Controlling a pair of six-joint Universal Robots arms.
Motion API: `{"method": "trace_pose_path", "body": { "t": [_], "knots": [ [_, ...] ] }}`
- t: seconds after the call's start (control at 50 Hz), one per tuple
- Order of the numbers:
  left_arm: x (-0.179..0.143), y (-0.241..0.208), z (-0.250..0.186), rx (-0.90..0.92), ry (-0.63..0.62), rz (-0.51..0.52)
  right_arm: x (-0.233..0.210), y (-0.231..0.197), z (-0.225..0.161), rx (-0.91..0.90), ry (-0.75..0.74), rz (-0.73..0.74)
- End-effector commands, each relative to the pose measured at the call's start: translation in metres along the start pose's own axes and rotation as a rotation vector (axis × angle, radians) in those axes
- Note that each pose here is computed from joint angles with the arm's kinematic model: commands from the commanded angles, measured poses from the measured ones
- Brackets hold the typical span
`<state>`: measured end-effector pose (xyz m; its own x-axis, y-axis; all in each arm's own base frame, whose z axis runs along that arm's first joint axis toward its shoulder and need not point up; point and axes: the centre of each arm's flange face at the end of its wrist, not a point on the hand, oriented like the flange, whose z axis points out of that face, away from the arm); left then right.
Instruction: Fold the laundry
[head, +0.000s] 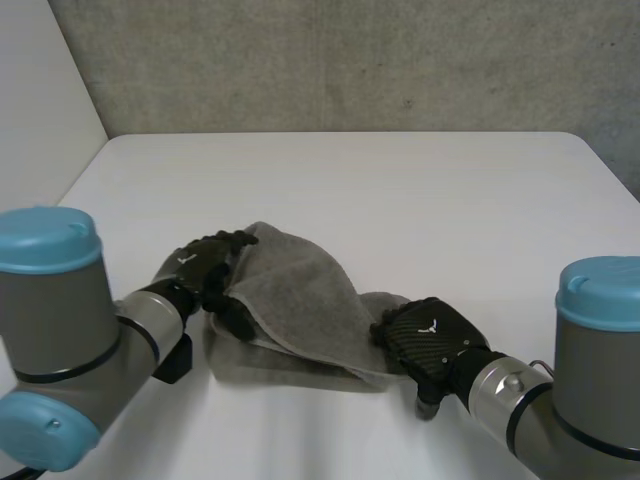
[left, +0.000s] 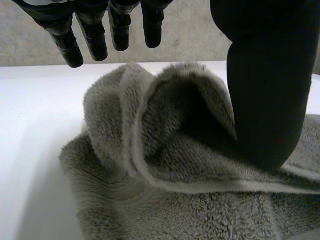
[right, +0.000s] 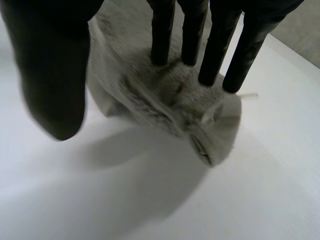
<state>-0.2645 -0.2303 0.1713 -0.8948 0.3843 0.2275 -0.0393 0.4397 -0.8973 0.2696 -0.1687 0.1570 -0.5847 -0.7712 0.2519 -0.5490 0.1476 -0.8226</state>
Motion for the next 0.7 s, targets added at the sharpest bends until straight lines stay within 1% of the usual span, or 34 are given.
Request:
{"method": "trace_pose_path", "body": {
  "t": [0.02, 0.12, 0.16, 0.22, 0.26, 0.28, 0.32, 0.34, 0.38, 0.44, 0.5, 0.6, 0.7],
  "knots": [
    [0.004, 0.006, 0.012, 0.034, -0.023, 0.014, 0.009, 0.005, 0.018, 0.032, 0.076, 0.002],
    [0.003, 0.001, 0.019, 0.094, -0.043, 0.012, 0.015, -0.002, 0.019, 0.086, 0.104, 0.044],
    [0.004, -0.002, 0.023, 0.121, -0.038, 0.014, 0.023, -0.01, 0.015, 0.133, 0.129, 0.091],
    [0.003, -0.002, 0.027, 0.137, -0.037, 0.015, 0.03, -0.017, 0.01, 0.167, 0.152, 0.108],
    [0.003, -0.001, 0.029, 0.14, -0.039, 0.014, 0.044, -0.034, -0.005, 0.246, 0.201, 0.13],
    [0.003, -0.001, 0.029, 0.14, -0.039, 0.014, 0.044, -0.035, -0.005, 0.247, 0.202, 0.13],
    [0.001, -0.001, 0.032, 0.158, -0.055, 0.012, 0.056, -0.051, -0.022, 0.332, 0.239, 0.131],
    [0.001, -0.001, 0.032, 0.158, -0.055, 0.012, 0.056, -0.051, -0.022, 0.333, 0.239, 0.131],
    [-0.002, -0.001, 0.036, 0.175, -0.08, 0.013, 0.063, -0.067, -0.04, 0.403, 0.261, 0.12],
    [-0.003, -0.001, 0.038, 0.182, -0.088, 0.015, 0.065, -0.076, -0.049, 0.444, 0.272, 0.109],
    [-0.005, 0.003, 0.041, 0.173, -0.1, 0.016, 0.08, -0.1, -0.078, 0.561, 0.338, 0.091],
    [-0.006, 0.003, 0.041, 0.17, -0.108, 0.016, 0.098, -0.116, -0.097, 0.6, 0.405, 0.083],
    [-0.004, -0.004, 0.036, 0.186, -0.1, 0.018, 0.104, -0.126, -0.102, 0.606, 0.402, 0.077]
  ]
}}
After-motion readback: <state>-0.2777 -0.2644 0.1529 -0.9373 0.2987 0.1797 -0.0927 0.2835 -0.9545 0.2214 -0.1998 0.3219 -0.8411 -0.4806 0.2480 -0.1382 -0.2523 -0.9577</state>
